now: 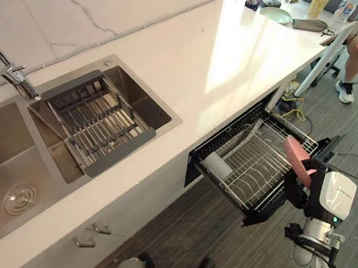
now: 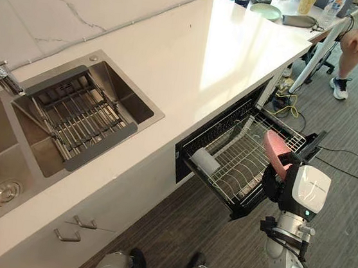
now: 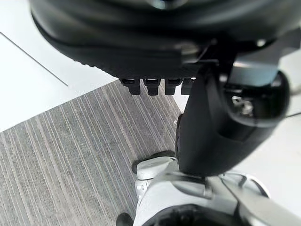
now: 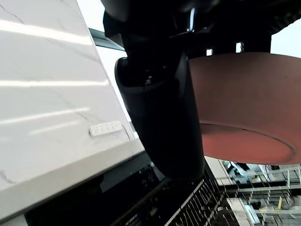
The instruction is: Walk over to the sink, pick up the cup, carry it to the dishwasher, place the cup inside the dishwasher, then close the dishwasher door
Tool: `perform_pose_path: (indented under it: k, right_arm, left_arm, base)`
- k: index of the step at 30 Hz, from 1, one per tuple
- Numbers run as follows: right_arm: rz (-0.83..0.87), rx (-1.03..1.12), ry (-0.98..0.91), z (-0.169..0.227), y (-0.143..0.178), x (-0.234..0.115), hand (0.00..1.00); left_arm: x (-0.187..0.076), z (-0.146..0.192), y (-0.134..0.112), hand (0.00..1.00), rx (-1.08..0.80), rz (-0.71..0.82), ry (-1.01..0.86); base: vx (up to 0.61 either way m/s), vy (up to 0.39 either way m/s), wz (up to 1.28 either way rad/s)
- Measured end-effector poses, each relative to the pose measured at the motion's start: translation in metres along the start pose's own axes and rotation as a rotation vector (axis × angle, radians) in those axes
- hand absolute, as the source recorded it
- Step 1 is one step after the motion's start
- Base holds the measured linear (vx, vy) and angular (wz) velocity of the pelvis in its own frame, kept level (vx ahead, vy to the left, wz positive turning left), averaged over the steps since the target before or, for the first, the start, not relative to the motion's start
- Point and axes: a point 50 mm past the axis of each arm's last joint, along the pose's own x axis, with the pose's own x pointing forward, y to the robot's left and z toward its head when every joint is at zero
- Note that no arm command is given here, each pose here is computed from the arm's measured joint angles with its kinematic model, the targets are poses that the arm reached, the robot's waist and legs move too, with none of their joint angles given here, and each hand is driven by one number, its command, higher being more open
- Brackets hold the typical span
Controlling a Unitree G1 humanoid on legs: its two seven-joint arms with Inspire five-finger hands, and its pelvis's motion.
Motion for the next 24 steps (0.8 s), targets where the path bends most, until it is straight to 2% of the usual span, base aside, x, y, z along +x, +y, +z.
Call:
perform_pose_path:
  k: [3,9,13,19,24]
  right_arm:
    - [0.041,-0.035,0.036,-0.006,0.007,0.007,0.0]
    - [-0.054,-0.054,-0.014,0.016,-0.008,0.068,0.0]
    - [-0.058,-0.108,-0.049,0.02,-0.017,0.086,0.0]
    - [-0.145,-0.162,-0.004,0.021,-0.049,0.127,0.0]
    - [-0.212,-0.182,0.137,0.011,-0.083,0.157,0.0]
  left_arm:
    - [0.0,0.004,-0.005,1.0,0.028,-0.021,-0.02]
    - [0.0,0.015,-0.014,1.0,0.039,-0.07,-0.068]
    - [-0.001,0.021,-0.019,1.0,0.059,-0.095,-0.093]
    - [-0.001,0.041,-0.028,1.0,0.07,-0.125,-0.152]
    - [-0.003,0.057,-0.037,1.0,0.101,-0.157,-0.205]
  base:
    - [-0.05,0.041,0.22]
    - [-0.07,0.042,0.1]
    - [-0.04,0.056,0.11]
    - [-0.02,0.095,0.11]
    - [-0.01,0.08,0.05]
